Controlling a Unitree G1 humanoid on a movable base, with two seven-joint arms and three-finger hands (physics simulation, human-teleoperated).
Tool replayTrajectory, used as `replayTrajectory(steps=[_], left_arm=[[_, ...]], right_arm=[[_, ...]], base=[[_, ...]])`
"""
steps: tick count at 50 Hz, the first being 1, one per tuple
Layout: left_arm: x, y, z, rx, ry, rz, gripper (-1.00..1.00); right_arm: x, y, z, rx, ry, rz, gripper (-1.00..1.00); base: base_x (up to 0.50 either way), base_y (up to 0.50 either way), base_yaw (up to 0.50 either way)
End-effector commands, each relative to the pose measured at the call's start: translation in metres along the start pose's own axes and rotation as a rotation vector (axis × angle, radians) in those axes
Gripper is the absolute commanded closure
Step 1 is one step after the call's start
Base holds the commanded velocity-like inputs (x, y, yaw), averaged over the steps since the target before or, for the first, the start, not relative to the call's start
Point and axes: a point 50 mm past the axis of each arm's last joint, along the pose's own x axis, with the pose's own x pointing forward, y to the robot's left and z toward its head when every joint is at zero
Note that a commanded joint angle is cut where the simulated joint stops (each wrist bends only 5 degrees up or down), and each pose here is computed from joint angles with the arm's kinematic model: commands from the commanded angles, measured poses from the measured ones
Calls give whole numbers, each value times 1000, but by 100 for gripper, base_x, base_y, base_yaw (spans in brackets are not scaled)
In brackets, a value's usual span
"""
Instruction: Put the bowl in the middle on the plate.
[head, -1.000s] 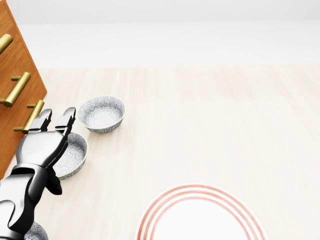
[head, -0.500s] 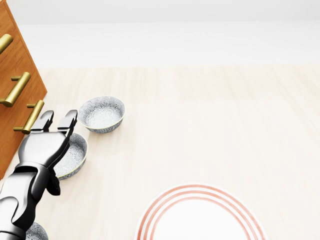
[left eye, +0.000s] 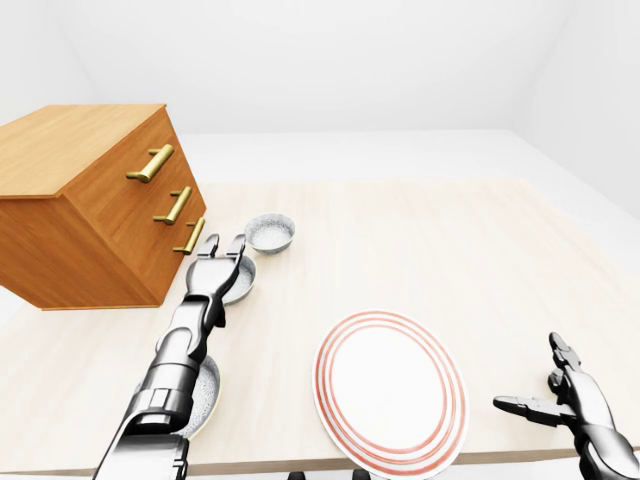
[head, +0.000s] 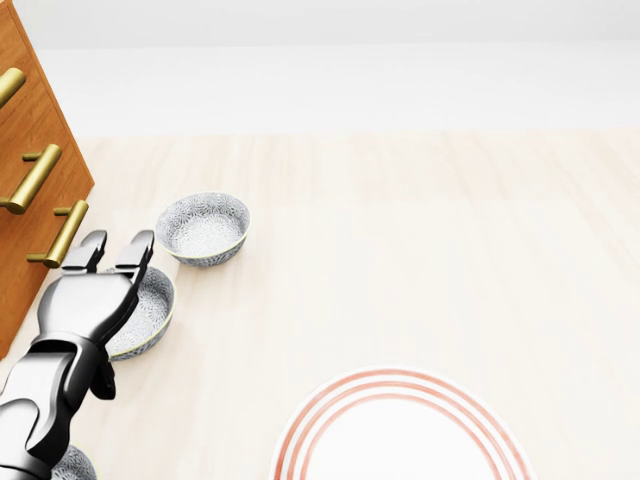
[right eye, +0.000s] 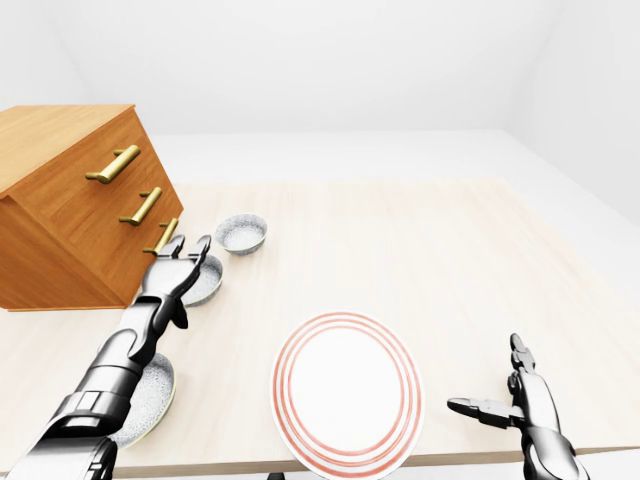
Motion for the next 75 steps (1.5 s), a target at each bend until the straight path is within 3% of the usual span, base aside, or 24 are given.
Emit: replayTrajectory(steps=[1,75], left_arm=[[-1,-6,0,14,0,-9,-100],[1,-29,3,9,4,-63,-100]], right_arm=[[-6,3,-17,-14,72,10,-100],[-7,3,-18,-15,75,11,-100]], base=[[0,0,0],[0,0,0]])
